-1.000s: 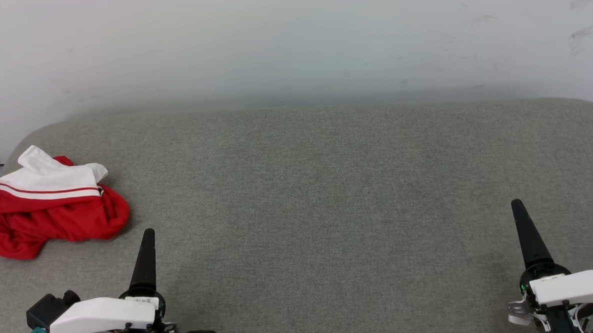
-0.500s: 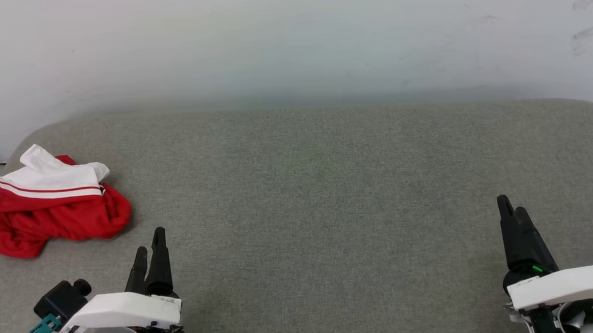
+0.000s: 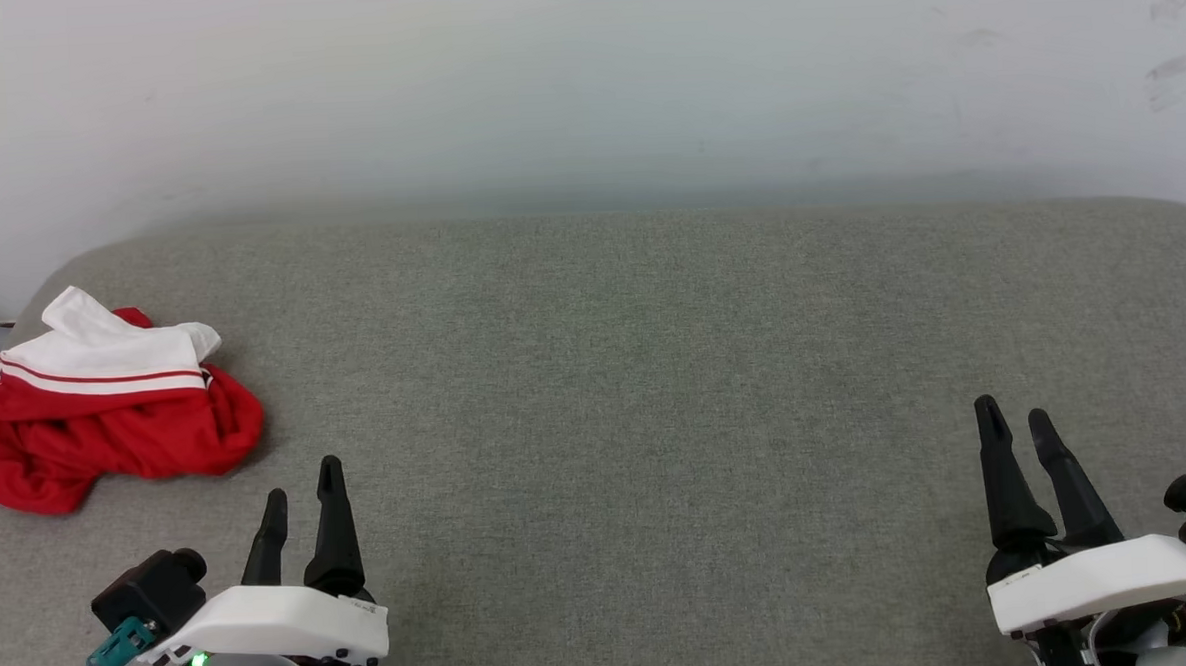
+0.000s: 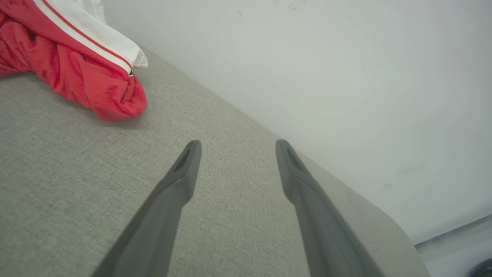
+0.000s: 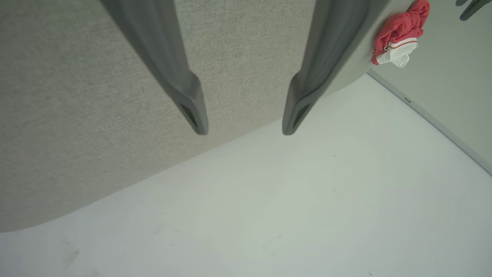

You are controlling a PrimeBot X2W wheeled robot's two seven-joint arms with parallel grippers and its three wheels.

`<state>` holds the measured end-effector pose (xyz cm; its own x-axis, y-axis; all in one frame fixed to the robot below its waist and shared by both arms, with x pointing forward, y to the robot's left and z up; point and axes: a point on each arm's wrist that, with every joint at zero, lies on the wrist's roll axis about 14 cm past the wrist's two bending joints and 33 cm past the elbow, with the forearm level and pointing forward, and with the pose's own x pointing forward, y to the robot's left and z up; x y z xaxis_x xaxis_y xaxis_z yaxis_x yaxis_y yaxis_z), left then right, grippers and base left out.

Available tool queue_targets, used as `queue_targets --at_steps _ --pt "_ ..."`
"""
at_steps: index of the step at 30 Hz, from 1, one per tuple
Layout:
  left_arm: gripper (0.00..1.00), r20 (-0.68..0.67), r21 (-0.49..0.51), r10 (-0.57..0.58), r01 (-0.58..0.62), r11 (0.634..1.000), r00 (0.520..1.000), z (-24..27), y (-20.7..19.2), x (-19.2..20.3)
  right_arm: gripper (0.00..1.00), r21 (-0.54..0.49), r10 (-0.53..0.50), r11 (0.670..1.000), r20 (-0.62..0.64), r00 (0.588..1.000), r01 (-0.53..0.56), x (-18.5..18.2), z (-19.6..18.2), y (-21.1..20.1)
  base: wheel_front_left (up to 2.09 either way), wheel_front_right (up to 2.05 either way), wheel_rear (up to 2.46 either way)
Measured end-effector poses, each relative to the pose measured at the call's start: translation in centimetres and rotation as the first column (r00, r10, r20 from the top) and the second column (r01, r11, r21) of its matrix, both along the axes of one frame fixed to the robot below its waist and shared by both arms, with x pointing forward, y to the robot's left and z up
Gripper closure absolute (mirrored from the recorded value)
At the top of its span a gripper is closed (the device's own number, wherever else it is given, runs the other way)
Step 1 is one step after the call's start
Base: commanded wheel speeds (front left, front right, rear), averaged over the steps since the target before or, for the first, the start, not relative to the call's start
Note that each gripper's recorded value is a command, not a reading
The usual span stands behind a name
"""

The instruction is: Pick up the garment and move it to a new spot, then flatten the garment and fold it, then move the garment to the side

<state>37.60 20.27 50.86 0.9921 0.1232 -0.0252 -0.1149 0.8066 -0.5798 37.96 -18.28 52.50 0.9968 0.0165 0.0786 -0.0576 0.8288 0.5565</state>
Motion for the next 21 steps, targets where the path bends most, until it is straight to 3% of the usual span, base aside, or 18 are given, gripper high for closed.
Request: queue_targets --at_steps 21 --pt "0.0 0.034 0.264 -0.005 -0.004 0.964 0.999 1.1 -0.6 -0.2 0.0 -0.245 0.02 0.97 0.041 0.999 -0.01 -0.2 0.4 1.0 0.0 0.0 0.0"
